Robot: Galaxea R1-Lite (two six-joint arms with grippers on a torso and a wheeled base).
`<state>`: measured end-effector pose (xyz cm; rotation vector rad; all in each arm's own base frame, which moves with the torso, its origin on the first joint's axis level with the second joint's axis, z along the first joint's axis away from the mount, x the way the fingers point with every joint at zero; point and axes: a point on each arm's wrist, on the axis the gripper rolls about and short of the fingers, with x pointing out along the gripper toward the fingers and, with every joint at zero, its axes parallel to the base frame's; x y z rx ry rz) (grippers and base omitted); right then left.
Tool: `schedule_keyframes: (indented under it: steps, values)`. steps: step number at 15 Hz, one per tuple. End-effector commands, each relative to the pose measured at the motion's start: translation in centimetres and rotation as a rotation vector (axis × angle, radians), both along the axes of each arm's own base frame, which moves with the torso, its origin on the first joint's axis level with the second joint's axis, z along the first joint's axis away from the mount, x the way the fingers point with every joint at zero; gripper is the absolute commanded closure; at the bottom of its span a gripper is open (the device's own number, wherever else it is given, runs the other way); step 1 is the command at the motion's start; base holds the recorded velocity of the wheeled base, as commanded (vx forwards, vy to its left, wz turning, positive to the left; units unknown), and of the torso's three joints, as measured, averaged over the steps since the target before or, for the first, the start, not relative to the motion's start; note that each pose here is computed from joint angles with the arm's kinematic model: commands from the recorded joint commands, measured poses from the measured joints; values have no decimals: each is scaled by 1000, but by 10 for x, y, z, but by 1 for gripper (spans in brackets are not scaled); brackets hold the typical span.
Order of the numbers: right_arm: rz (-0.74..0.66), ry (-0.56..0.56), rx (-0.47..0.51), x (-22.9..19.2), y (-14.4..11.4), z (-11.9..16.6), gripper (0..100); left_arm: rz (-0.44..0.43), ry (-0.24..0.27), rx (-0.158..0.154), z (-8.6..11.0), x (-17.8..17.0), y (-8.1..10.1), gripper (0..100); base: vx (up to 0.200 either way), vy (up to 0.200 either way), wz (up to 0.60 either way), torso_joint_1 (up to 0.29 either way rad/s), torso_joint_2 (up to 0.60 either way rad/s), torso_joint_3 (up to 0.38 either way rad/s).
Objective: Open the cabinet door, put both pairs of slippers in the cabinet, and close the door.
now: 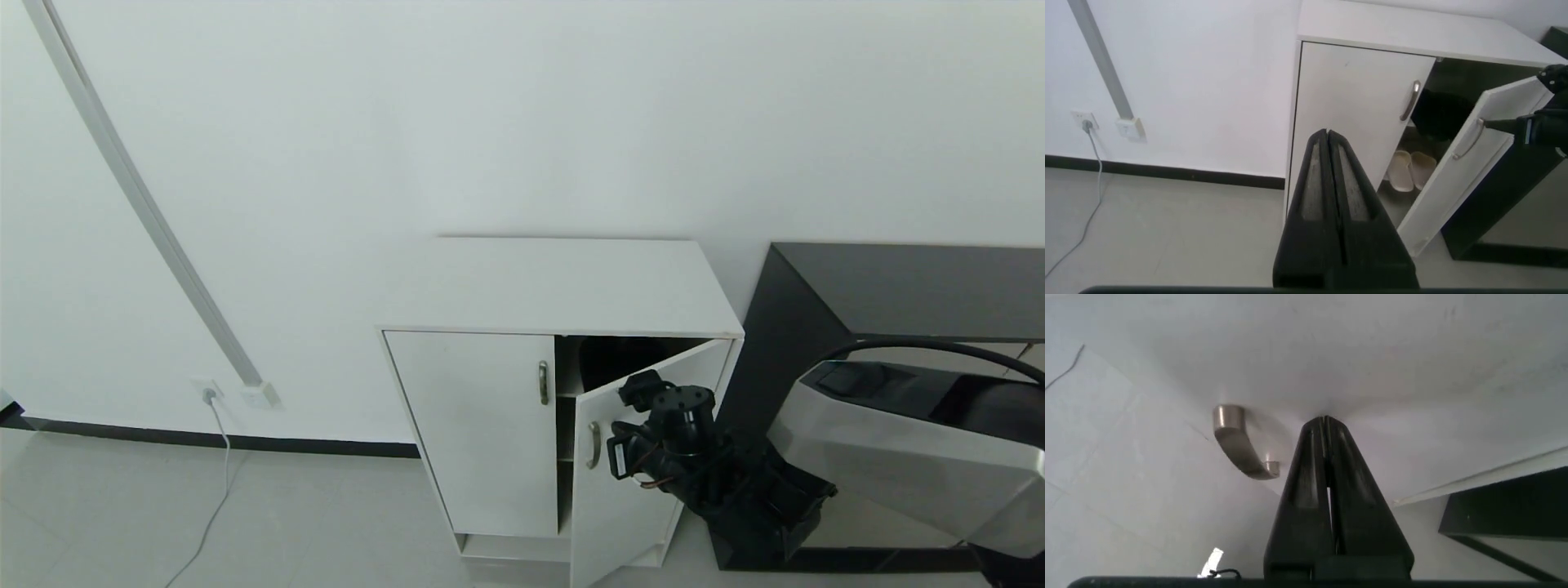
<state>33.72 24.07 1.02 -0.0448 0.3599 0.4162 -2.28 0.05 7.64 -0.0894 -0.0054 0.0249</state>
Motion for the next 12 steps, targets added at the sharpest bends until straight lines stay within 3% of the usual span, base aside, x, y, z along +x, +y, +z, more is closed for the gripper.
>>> schedule_keyframes:
  steps: [1, 12]
  values:
    - [-16, -7, 3, 15, 2, -11, 100, 1, 1, 0, 0, 0, 0, 100, 0, 0, 0, 0, 0, 0]
    - [-57, -52, 32, 60, 10, -12, 100, 1, 1, -1, 0, 0, 0, 100, 0, 0, 0, 0, 0, 0]
